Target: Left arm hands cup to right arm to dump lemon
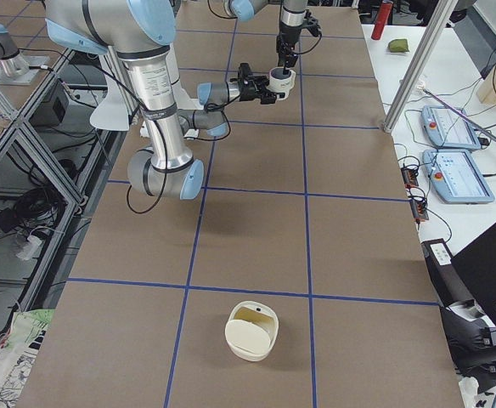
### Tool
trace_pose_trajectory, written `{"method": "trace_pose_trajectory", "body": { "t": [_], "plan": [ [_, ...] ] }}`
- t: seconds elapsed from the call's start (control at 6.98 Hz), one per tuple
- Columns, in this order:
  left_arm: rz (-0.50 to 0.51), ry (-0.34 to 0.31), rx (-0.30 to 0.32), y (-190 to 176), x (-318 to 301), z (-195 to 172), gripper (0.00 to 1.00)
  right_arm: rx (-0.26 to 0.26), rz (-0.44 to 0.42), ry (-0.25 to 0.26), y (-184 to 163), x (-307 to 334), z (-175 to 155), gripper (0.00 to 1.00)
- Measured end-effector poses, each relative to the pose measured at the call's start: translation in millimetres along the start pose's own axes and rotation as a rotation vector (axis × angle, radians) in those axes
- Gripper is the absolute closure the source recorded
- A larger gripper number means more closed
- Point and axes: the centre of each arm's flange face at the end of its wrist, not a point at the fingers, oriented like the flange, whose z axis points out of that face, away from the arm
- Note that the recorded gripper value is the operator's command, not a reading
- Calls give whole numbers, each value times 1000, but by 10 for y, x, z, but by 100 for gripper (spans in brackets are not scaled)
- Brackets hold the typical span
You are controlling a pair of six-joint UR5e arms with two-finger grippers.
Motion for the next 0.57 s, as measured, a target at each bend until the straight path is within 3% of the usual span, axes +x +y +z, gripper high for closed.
{"method": "trace_pose_trajectory", "body": {
  "t": [0.57],
  "plan": [
    [-4,2,-43,53,-15,38,48,2,0,0,-10,4,12,62]
  ]
}}
